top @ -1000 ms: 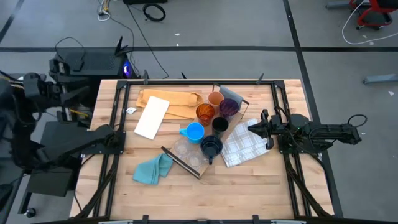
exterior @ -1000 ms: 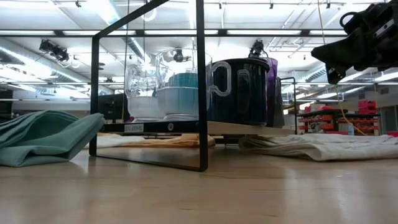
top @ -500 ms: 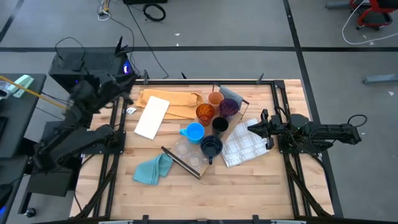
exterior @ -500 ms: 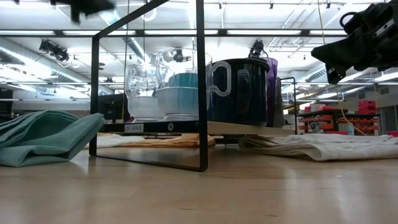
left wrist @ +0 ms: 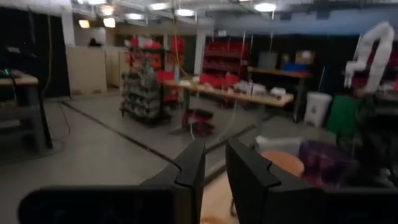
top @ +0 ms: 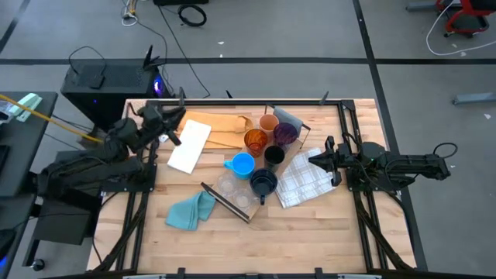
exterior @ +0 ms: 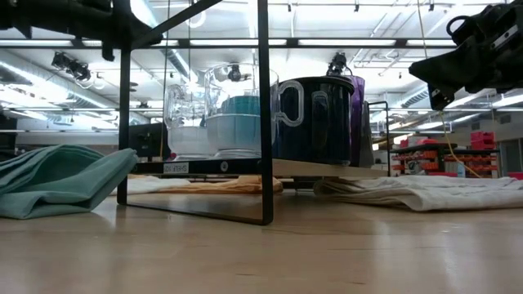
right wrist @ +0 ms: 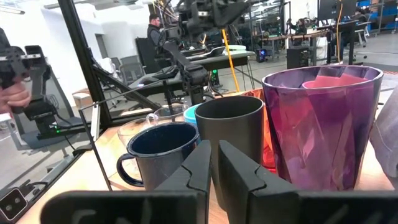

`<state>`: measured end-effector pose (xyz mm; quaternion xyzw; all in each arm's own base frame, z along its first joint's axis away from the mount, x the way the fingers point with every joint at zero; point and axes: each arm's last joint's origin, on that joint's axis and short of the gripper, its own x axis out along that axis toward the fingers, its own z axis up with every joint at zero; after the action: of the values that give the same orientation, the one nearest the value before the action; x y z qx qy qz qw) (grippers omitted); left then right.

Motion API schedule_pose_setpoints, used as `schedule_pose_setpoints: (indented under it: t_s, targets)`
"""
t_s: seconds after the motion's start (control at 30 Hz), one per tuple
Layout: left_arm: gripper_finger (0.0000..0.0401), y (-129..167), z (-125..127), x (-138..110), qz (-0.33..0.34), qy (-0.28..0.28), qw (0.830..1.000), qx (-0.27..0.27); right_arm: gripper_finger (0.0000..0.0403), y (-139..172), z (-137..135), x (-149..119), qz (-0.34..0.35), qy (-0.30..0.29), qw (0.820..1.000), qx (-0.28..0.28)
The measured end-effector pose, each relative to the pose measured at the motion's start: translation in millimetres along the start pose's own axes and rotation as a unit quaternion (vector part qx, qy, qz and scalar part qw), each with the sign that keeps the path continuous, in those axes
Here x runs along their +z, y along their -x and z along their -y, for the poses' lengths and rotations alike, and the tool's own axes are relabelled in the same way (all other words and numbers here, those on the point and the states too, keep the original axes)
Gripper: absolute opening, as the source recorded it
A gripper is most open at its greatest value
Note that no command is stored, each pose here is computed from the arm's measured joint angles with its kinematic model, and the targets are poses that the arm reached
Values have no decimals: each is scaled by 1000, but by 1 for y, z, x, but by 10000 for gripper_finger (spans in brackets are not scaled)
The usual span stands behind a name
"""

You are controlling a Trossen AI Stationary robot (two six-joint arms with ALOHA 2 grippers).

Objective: Stack small to large cups/mugs on shelf
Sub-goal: Return to Home Position

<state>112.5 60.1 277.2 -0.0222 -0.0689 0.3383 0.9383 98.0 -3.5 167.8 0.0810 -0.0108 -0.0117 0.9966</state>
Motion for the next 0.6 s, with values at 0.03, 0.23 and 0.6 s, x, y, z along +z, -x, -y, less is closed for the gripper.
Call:
schedule_pose_setpoints:
  t_s: [0.03, 0.23, 0.6]
  targets:
    - [70, -1, 3, -3, -8, 0, 1000, -3, 36, 0, 0, 0, 0, 0, 1000, 0]
    - [68, 0, 24, -18, -42, 2, 998, -45, 36, 0, 0, 0, 0, 0, 1000, 0]
    - [66, 9, 59, -24, -58, 19, 990, -125, 36, 0, 0, 0, 0, 0, 1000, 0]
